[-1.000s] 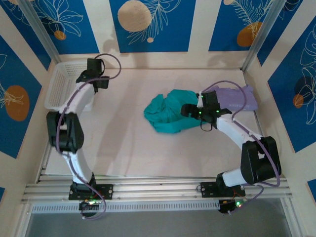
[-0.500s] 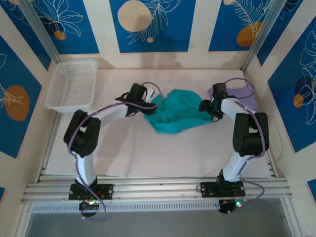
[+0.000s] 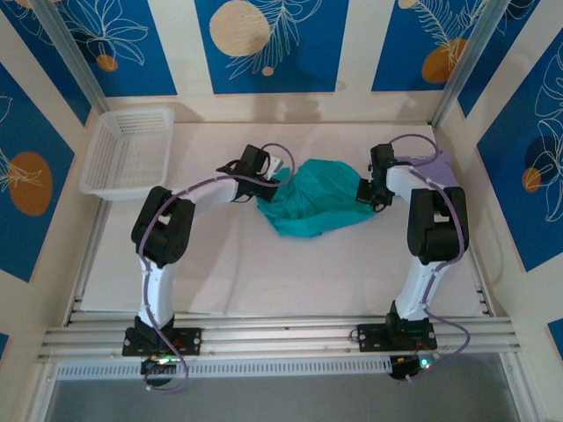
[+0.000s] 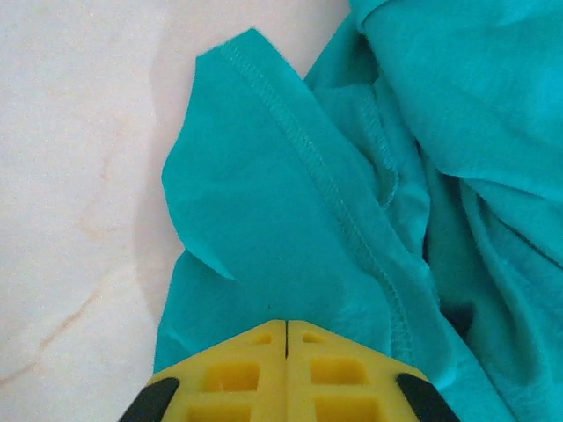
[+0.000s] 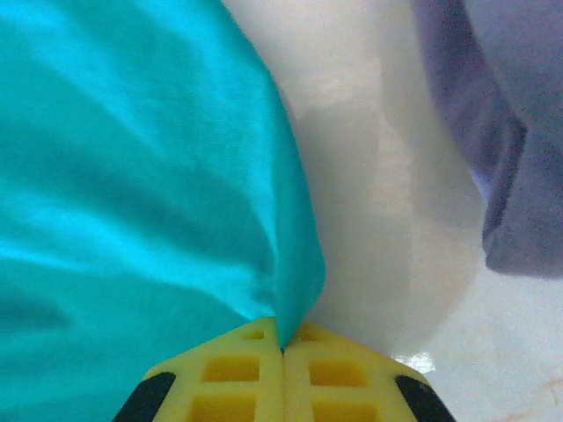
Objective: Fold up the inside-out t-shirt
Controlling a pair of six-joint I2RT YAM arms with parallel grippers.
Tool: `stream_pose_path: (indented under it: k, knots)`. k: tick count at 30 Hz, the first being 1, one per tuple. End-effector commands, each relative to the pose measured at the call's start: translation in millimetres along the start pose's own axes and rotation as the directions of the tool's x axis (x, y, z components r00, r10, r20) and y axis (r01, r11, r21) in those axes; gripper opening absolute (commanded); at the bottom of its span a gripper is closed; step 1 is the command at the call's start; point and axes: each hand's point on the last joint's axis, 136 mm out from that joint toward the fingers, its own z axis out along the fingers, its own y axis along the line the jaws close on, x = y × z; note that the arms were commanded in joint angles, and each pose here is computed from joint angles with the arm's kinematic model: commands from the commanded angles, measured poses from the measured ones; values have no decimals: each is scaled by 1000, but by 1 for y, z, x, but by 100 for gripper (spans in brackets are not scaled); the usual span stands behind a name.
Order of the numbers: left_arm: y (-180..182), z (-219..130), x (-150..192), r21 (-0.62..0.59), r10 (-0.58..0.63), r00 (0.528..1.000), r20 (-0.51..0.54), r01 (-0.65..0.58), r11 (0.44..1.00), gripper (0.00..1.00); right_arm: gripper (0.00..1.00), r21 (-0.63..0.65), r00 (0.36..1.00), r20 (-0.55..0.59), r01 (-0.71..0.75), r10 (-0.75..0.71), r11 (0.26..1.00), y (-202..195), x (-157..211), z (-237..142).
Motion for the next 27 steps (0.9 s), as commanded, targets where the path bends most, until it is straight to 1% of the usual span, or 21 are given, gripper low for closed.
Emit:
stream_pose_path:
  k: [1,3,6,8,9,11,14,16,17,20,22,24,25,27]
  knots:
    - [1,-47,-46,-25,3,990,138,0,1000,0,0,-105,983,172,80,-61,991,27,-31,-69]
    - [7,-83,-68,-40,-8,972,235,18,999,0,0,-159,959,277,114,-66,981,39,-41,-113]
    - [20,-157,-103,-52,-49,909,413,77,996,0,0,-251,889,455,187,-55,950,57,-49,-192]
    - [31,-220,-123,-40,-85,836,542,127,991,0,0,-303,814,580,257,-36,918,68,-50,-252]
    - [35,-246,-129,-32,-96,800,593,143,989,0,0,-319,780,626,285,-25,904,72,-49,-275]
    - [41,-303,-140,-13,-118,712,692,175,984,0,0,-345,701,713,348,2,872,79,-45,-326]
    - [41,-374,-144,0,-120,594,795,198,980,0,0,-359,605,795,418,39,834,86,-37,-387]
    - [35,-414,-144,-3,-101,527,844,194,981,0,0,-369,559,827,456,62,810,90,-31,-419]
    - [31,-434,-143,-7,-91,496,863,191,981,0,0,-373,537,840,478,72,795,93,-27,-435]
    - [22,-483,-137,-22,-62,423,904,192,981,0,0,-372,474,875,531,98,761,97,-12,-475]
    - [20,-508,-130,-44,-39,388,921,203,978,0,0,-356,430,896,549,110,756,95,-3,-494]
    - [27,-520,-123,-92,-8,375,927,247,965,0,0,-332,390,913,542,119,772,88,2,-504]
    - [36,-519,-119,-129,10,385,923,284,950,0,0,-321,374,919,524,125,789,83,3,-505]
    - [52,-505,-115,-186,25,431,902,334,924,0,0,-308,362,923,486,133,818,75,0,-501]
